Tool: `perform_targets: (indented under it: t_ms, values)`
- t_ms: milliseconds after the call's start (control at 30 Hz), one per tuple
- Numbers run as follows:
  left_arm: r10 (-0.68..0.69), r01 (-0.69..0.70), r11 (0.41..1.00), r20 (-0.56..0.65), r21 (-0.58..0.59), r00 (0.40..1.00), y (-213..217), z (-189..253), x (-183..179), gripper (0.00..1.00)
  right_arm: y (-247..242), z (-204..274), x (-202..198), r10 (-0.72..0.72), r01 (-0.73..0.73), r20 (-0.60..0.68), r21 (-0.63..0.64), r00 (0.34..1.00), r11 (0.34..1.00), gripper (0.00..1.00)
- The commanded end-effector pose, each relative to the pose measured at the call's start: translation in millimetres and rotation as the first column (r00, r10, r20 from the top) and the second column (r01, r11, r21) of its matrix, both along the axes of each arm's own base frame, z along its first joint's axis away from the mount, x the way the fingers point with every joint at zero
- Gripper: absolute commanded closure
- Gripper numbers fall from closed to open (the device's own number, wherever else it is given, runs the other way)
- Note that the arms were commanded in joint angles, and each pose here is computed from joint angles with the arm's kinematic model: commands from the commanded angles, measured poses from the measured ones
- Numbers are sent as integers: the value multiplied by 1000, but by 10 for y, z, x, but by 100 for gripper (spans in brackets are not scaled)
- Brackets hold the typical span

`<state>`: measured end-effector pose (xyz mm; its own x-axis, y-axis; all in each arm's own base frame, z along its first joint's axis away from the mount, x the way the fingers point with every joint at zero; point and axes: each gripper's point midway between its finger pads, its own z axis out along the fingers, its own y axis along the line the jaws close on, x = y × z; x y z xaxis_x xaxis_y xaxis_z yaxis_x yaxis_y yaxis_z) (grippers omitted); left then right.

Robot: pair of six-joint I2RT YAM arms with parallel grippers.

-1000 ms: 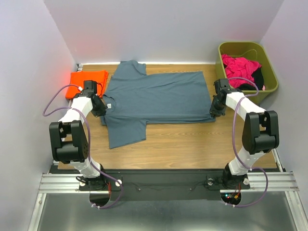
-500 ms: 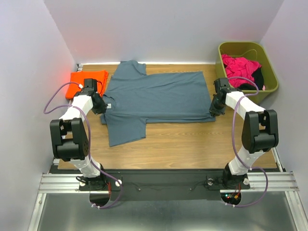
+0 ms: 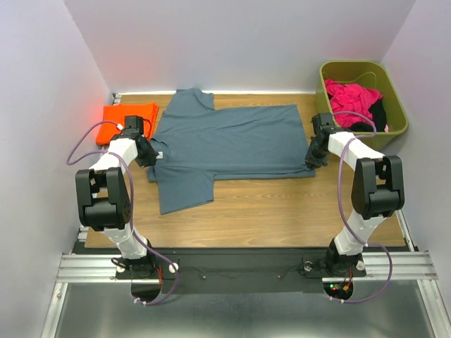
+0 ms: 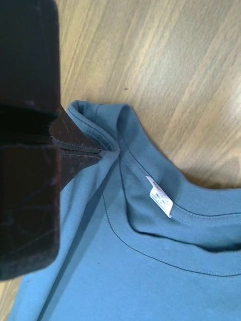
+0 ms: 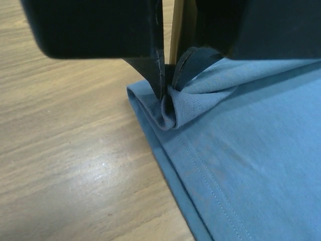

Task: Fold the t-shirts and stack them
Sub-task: Fold the tshirt

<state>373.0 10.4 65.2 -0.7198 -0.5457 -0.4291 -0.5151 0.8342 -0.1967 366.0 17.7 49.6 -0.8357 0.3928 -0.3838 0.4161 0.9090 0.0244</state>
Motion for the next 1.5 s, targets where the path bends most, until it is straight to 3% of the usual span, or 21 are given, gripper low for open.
perform_targets:
  t_ms: [0, 133, 233, 267, 400, 433, 633, 833, 1000, 1133, 1200, 1300, 1467]
  values:
    - [19, -22, 999, 72, 41, 997, 93, 116, 190, 100, -185, 139, 336, -66, 71, 117, -45, 991, 996, 87]
    - [17, -22, 999, 93, 46, 996, 97, 111, 252, 95, -179, 84, 346, -68, 73, 111, -41, 992, 997, 82]
    - [3, -10, 999, 130, 50, 992, 79, 222, 299, 74, -163, 160, 355, -62, 66, 131, -32, 990, 997, 71]
    - [0, -7, 999, 144, 50, 990, 68, 270, 314, 63, -152, 199, 364, -58, 63, 140, -26, 988, 998, 70]
    - [-15, -3, 997, 216, 82, 976, 52, 548, 319, 27, -86, 487, 389, -27, 28, 213, 1, 977, 1000, 49]
    - [-23, 0, 996, 249, 93, 968, 29, 694, 292, 23, -62, 604, 374, -17, 14, 241, 13, 970, 1000, 46]
    - [1, -56, 981, 281, 187, 960, -1, 937, -143, 22, 146, 931, 193, 44, -78, 321, 93, 946, 993, 38]
    - [-73, 54, 986, 119, 156, 990, -333, 425, -777, 18, 734, 1002, -192, 199, -281, 347, 203, 916, 938, 33]
    - [-87, 85, 992, 14, 96, 996, -497, 46, -1117, 16, 1476, 899, -528, 354, -452, 332, 289, 874, 844, 33]
    - [-84, 82, 993, 19, 84, 996, -525, -6, -1118, 17, 1630, 797, -525, 343, -439, 329, 286, 880, 852, 34]
    - [-92, 88, 993, 39, 83, 995, -539, 39, -1064, 18, 1456, 765, -417, 304, -382, 334, 199, 892, 902, 37]
    - [-101, 95, 991, 68, 90, 993, -542, 109, -990, 19, 1366, 735, -278, 326, -381, 330, 116, 886, 917, 39]
    - [-96, 92, 992, 34, 86, 995, -540, -29, -1054, 19, 1568, 739, -200, 369, -440, 326, 176, 870, 881, 40]
